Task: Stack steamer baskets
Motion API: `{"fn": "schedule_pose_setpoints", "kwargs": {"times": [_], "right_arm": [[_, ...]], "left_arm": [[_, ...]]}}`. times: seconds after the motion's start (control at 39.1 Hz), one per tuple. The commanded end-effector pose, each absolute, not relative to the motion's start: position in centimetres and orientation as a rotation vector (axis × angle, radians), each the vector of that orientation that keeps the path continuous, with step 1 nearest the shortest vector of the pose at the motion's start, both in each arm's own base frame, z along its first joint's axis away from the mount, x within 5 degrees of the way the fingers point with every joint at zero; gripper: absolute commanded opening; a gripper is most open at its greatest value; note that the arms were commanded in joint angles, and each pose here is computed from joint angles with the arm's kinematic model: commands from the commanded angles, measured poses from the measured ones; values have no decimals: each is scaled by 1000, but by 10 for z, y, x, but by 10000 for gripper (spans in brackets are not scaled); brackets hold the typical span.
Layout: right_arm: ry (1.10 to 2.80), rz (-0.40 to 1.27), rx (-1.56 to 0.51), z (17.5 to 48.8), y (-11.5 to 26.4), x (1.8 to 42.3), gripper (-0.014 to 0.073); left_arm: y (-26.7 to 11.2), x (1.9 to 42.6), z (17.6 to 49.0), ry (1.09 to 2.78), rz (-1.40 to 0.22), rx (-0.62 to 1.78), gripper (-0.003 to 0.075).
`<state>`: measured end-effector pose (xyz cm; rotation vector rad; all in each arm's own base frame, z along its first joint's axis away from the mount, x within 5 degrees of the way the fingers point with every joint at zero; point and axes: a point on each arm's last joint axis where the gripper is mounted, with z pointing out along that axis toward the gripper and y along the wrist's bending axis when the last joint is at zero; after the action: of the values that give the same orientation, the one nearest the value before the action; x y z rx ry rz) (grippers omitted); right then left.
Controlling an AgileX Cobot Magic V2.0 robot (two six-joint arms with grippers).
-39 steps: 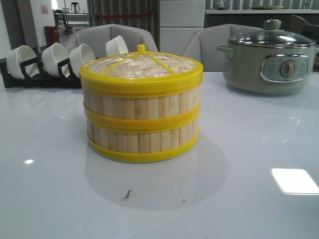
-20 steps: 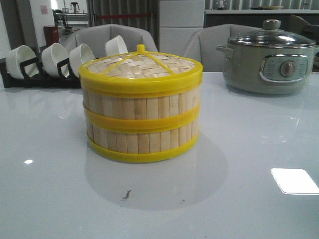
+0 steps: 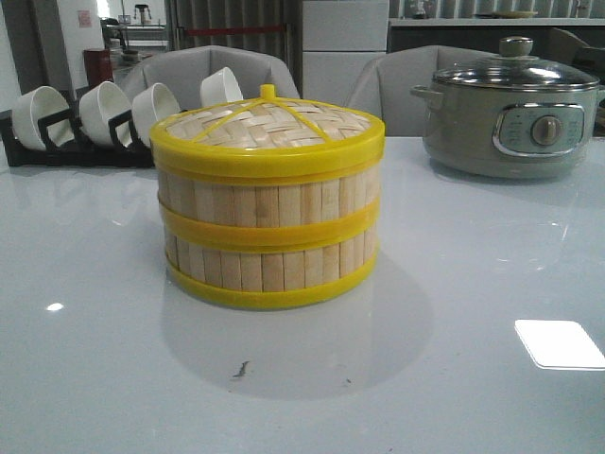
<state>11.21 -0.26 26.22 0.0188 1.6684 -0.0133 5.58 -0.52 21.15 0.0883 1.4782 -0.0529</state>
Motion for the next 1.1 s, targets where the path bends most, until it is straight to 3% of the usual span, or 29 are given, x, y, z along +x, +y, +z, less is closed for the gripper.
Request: {"fn": "schedule_pose_setpoints", "kwargs": {"times": [0.0, 0.82, 0.95, 1.08], "right_arm": [[1564, -24, -4, 279, -2, 113, 67], [1562, -23, -5, 279, -2, 113, 67], [1512, 47, 66, 283, -2, 103, 67], [1510, 47, 69, 270, -2, 95, 67]], "left_arm": [[-6, 53, 220, 1372, -65, 96, 91], [-6, 53, 220, 1372, -65, 96, 91], [-6, 53, 220, 1372, -65, 96, 91], [-6, 53, 220, 1372, -65, 96, 91]]}}
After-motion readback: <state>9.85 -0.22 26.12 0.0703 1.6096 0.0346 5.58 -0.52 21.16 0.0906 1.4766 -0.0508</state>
